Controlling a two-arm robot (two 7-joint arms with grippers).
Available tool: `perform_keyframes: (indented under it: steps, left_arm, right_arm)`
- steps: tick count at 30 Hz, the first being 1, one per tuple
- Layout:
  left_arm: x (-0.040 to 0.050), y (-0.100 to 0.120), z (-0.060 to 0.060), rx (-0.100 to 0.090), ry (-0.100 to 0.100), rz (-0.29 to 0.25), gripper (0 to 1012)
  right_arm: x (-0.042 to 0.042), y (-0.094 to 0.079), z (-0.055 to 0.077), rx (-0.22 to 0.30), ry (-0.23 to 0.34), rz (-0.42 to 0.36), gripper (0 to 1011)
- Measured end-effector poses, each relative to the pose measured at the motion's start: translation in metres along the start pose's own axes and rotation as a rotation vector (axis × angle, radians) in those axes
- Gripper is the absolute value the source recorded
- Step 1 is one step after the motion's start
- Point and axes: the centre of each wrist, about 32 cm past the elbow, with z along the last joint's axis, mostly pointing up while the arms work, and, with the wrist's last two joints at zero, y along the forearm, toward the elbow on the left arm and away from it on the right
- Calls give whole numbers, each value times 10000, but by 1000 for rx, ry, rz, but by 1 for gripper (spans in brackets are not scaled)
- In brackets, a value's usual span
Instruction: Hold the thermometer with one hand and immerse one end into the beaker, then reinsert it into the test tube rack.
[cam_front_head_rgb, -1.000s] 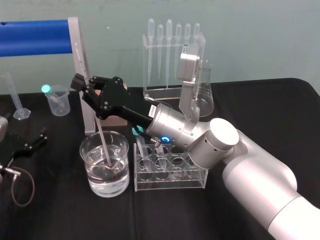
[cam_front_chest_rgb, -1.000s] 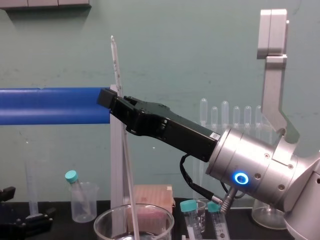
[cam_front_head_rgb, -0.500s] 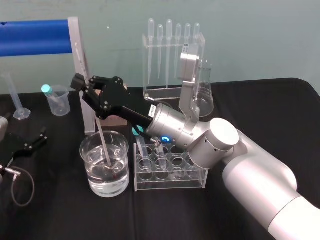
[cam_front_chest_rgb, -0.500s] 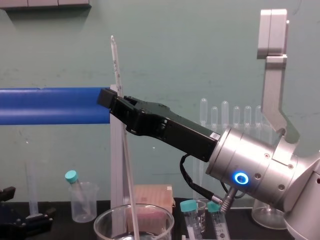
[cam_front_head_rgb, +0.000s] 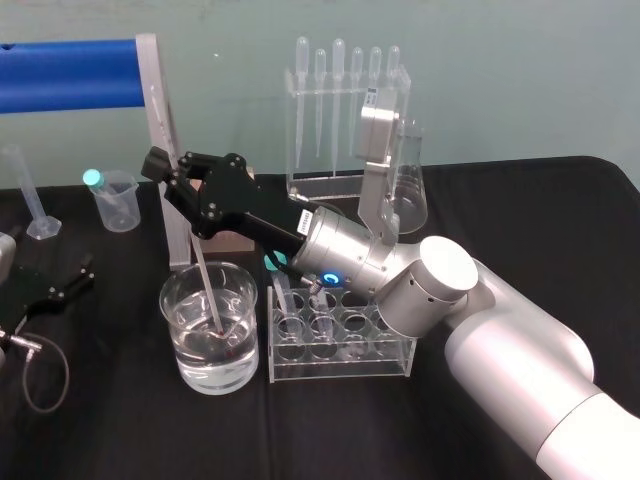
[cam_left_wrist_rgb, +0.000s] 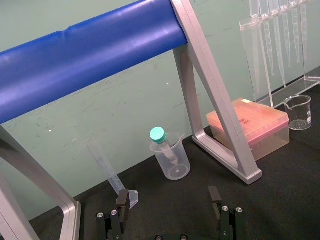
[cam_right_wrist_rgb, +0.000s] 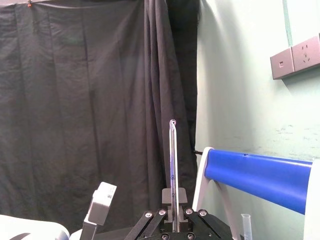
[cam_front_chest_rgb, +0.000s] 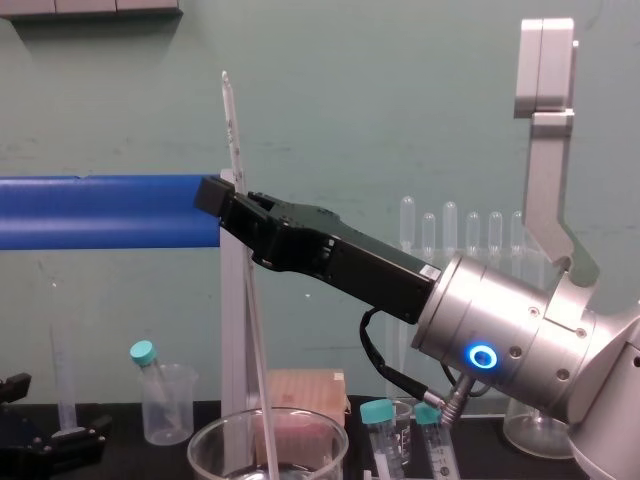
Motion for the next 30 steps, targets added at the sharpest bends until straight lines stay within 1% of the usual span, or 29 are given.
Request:
perform_keyframes:
  steps: [30]
  left_arm:
    - [0, 0, 0, 0, 0, 0, 1008]
  right_arm:
    - [0, 0, 0, 0, 0, 0, 56]
